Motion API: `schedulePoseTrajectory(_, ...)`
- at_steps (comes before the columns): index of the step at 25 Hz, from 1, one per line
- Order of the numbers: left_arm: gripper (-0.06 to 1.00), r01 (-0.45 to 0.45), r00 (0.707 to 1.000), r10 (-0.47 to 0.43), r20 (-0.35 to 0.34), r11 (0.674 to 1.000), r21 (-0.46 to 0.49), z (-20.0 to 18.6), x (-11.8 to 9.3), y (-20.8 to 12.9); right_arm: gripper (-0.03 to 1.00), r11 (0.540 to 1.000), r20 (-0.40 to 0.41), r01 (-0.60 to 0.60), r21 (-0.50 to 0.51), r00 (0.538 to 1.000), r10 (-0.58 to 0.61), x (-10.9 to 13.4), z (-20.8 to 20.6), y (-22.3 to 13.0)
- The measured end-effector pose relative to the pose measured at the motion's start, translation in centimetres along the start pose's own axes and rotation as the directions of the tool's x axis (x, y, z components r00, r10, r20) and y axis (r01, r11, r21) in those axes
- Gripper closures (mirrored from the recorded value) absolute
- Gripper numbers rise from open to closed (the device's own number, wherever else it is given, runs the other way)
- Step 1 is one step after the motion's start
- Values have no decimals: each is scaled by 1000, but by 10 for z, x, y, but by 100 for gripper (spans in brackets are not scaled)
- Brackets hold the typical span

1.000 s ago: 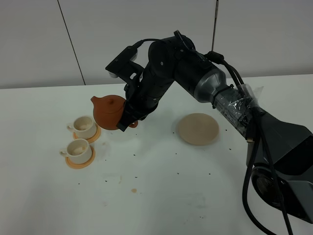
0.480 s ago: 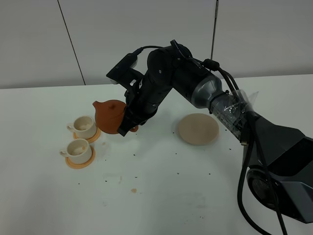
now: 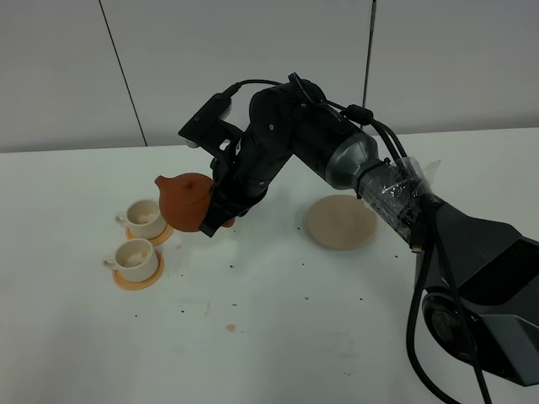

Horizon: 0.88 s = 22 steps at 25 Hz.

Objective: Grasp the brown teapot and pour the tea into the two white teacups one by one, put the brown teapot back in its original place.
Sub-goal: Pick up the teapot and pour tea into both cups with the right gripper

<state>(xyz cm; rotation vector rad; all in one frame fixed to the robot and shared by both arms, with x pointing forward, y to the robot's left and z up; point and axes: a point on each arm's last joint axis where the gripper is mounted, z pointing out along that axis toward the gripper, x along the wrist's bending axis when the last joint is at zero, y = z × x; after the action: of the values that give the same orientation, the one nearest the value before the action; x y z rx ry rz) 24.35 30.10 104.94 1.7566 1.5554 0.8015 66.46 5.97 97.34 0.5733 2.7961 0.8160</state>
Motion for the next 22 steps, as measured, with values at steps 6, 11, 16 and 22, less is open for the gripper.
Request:
schedulePoseTrajectory(6,57,0,1000,0,0,1000,0,0,0,0,88,1000,-2,1,3,1000,-1,0,0,0)
schedulePoseTrajectory(11,57,0,1000,0,0,1000,0,0,0,0,88,1000,-3,7,4,1000,-7,0,0,0)
schedulePoseTrajectory(16,57,0,1000,0,0,1000,0,0,0,0,88,997,14,72,5,997,-72,0,0,0)
schedulePoseTrajectory(22,57,0,1000,0,0,1000,0,0,0,0,88,975,134,219,21,966,-220,6,3,9)
